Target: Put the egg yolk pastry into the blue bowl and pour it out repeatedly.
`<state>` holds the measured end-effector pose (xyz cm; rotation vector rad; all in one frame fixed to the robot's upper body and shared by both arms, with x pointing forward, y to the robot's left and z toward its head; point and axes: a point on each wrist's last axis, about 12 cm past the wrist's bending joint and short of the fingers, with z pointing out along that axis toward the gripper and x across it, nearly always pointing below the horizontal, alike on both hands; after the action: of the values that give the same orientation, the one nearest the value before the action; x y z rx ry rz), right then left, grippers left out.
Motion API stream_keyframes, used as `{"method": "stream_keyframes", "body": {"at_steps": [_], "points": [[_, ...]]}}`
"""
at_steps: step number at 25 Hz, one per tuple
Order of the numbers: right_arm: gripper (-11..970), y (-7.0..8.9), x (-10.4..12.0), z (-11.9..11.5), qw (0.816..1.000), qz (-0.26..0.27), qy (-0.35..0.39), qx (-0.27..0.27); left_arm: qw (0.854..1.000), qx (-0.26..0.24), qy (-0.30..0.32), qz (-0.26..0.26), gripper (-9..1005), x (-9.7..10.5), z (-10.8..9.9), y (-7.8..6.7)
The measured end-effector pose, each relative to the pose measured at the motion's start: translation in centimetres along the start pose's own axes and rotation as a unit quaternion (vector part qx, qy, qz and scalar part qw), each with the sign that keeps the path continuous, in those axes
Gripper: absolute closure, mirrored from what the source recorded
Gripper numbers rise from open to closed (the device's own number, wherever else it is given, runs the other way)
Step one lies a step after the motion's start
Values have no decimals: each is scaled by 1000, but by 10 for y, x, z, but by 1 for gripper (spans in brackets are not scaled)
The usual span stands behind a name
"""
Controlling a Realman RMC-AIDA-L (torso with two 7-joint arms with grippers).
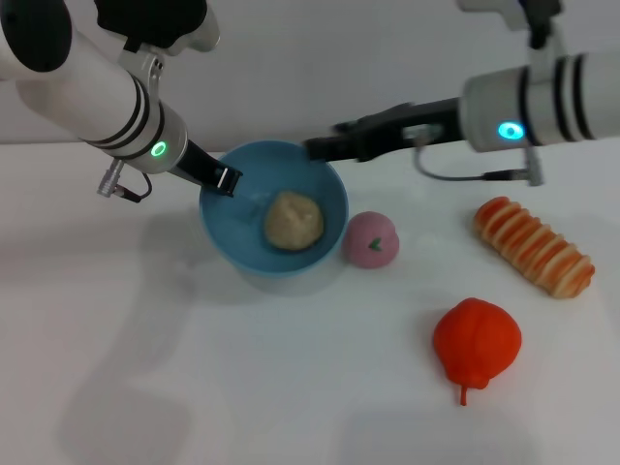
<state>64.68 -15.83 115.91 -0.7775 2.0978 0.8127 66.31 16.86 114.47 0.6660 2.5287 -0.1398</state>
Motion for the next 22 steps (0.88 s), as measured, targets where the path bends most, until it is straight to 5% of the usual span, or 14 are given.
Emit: {"method": "stream_keyframes", "body": {"at_steps": [5, 15, 22], "points": [[440, -26, 21, -20, 992, -41, -34, 114, 1000, -2, -6, 2, 998, 2, 3, -1], [430, -55, 53, -50, 963, -98, -103, 229, 999, 6, -29, -12, 998, 2, 7, -3], [430, -71, 85, -62, 927, -84, -240, 277, 999, 4, -41, -6, 997, -2, 8, -5]]}}
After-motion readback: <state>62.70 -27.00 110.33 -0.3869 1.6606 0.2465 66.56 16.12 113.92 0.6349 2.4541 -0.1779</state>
